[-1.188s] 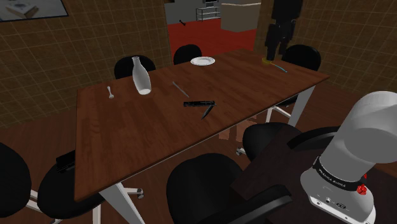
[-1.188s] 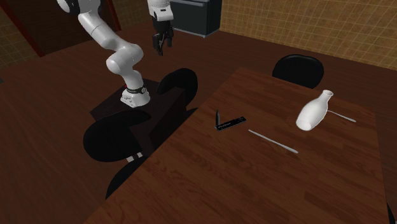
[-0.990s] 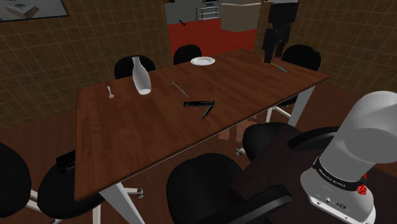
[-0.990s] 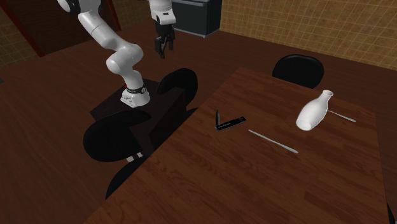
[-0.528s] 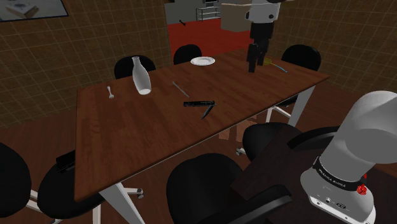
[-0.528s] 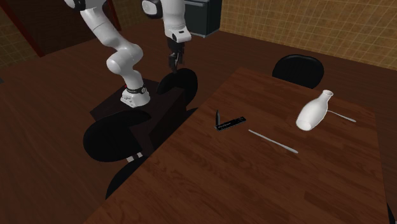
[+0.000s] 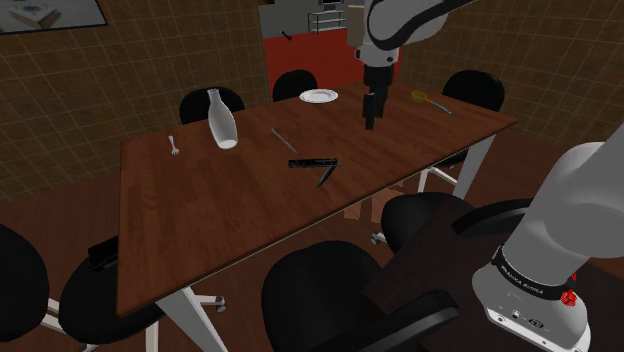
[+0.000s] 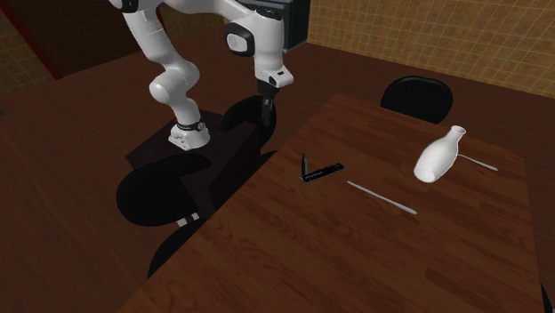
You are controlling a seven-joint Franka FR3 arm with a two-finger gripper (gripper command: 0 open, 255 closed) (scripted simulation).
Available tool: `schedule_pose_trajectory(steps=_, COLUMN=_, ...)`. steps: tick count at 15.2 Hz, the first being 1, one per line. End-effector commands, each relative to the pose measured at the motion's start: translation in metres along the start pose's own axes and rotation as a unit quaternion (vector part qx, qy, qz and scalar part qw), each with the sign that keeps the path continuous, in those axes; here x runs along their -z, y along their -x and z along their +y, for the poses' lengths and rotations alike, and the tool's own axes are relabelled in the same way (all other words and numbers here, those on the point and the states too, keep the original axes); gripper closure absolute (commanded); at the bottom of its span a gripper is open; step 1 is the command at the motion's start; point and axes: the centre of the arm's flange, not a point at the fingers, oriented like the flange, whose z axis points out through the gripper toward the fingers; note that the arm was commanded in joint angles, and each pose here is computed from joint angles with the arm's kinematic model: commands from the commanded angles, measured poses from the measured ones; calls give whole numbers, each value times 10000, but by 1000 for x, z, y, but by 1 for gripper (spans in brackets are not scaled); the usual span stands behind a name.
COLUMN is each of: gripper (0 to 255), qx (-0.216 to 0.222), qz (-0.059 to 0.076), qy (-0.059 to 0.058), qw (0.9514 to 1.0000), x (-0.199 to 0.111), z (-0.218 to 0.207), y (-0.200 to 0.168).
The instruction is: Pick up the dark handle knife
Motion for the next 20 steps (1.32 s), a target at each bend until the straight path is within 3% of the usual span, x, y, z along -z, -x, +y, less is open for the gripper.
schedule_pose_trajectory(steps=1, gripper=0, qx=186, qz=9, qy=38, qw=9998, x=-15, z=7, y=-20)
schedule_pose_trajectory(steps=10, gripper=0, qx=982, qz=28, qy=194, qw=9950, x=-87, z=29, y=-109)
schedule_pose_trajectory(steps=20, gripper=0, qx=1860, qz=50, qy=367, qw=9819, x=-165, z=39, y=-213)
